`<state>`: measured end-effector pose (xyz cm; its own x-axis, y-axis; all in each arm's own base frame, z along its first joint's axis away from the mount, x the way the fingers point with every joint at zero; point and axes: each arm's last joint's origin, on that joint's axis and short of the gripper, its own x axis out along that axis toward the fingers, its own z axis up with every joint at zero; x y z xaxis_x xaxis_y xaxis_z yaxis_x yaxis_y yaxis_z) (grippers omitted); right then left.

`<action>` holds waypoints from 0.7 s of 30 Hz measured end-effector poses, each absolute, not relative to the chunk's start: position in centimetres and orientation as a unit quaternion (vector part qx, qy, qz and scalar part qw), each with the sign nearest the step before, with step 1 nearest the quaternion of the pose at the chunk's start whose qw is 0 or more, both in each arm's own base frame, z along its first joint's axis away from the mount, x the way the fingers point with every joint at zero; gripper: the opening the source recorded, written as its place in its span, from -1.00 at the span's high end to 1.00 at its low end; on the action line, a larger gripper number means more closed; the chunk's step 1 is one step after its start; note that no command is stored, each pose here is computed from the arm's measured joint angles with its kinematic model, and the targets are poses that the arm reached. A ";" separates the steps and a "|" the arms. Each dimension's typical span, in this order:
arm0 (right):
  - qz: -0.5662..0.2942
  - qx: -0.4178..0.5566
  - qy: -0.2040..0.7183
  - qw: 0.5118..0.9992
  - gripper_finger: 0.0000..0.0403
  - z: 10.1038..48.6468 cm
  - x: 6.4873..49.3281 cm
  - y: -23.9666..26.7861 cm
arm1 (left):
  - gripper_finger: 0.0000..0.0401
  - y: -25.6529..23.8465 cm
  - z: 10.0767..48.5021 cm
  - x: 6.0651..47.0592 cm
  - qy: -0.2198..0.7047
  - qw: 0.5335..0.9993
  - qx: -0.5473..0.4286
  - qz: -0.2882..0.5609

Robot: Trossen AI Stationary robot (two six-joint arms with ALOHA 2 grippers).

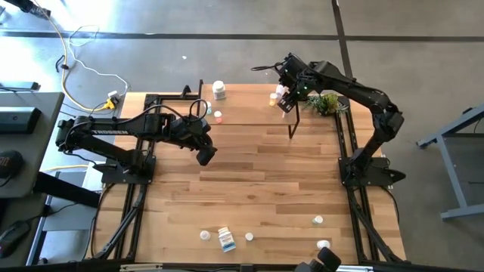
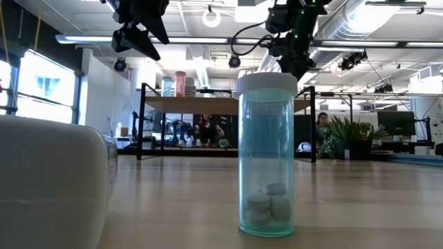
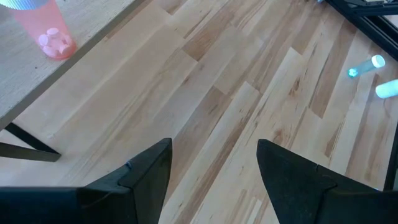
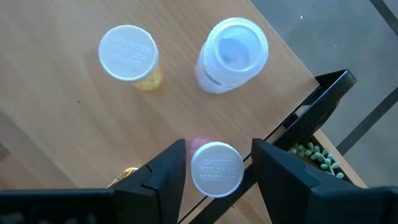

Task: Pick and place medicine bottles onto shelf by color
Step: Put the left transparent pill bottle on the shelf

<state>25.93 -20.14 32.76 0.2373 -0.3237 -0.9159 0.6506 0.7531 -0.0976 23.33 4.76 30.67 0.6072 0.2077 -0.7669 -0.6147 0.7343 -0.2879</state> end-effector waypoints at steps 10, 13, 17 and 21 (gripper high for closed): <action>-0.324 0.146 0.499 0.790 0.14 35.3 26.0 -20.3 | -0.13 4.7 30.7 23.3 0.372 0.854 -0.273 0.241; -0.339 0.135 0.489 0.792 0.14 36.9 25.8 -20.2 | -0.13 4.7 30.7 23.3 0.373 0.854 -0.273 0.240; -0.349 0.133 0.491 0.787 0.14 38.3 25.2 -19.8 | -0.13 4.4 30.6 23.4 0.377 0.855 -0.270 0.234; -0.346 0.145 0.503 0.779 0.14 38.9 25.0 -19.1 | -0.13 3.7 30.5 23.3 0.388 0.854 -0.264 0.224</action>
